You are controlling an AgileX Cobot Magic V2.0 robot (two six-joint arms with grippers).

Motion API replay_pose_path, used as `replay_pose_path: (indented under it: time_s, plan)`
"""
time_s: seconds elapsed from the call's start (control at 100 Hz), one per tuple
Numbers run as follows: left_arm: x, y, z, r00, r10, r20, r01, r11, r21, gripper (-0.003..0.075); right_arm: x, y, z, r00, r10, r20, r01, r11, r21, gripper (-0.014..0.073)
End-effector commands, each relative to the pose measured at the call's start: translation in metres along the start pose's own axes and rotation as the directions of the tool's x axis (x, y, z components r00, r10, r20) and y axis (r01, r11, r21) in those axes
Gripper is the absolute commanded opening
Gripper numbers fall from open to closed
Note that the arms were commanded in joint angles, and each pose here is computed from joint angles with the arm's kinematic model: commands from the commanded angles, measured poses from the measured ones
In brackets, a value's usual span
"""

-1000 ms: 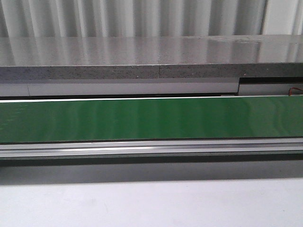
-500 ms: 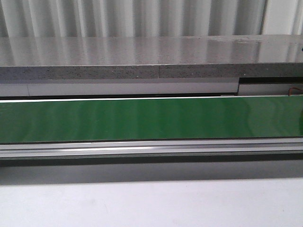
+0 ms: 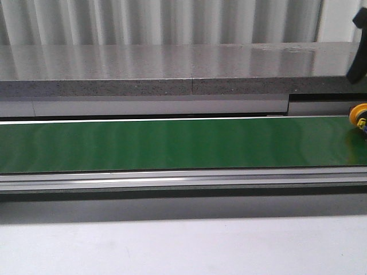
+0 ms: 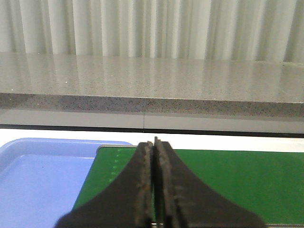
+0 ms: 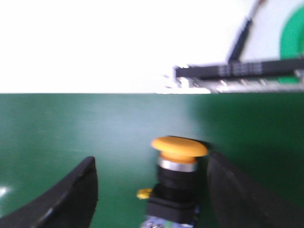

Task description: Move button from right to left

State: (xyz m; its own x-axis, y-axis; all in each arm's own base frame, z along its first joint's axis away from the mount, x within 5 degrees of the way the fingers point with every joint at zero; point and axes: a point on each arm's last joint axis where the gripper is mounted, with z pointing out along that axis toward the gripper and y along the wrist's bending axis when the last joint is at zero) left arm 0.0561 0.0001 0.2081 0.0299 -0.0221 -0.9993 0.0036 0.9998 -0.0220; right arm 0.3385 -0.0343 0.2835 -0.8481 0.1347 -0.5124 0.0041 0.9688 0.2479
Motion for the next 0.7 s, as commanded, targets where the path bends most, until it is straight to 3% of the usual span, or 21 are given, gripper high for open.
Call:
replay_pose_path:
  time_s: [0.0, 0.24, 0.41, 0.69]
  plan:
    - [-0.001, -0.001, -0.002, 0.996, -0.01, 0.089, 0.009, 1.0, 0.009, -0.002, -0.011, 0.025, -0.042, 0.984, -0.089, 0.156, 0.091, 0.996, -0.003, 0.0501]
    - [-0.001, -0.001, -0.002, 0.996, -0.01, 0.089, 0.009, 1.0, 0.009, -0.002, 0.011, 0.067, -0.1, 0.924, -0.238, 0.299, 0.244, 0.97, 0.018, 0.0501]
    - [-0.001, -0.001, -0.002, 0.996, -0.01, 0.089, 0.009, 1.0, 0.009, -0.002, 0.042, 0.065, -0.127, 0.889, -0.289, 0.357, 0.275, 0.957, 0.091, 0.0501]
    - [-0.001, -0.001, -0.002, 0.996, -0.01, 0.089, 0.009, 1.0, 0.009, -0.002, 0.107, 0.059, -0.16, 0.835, -0.283, 0.472, 0.23, 0.959, 0.166, 0.0501]
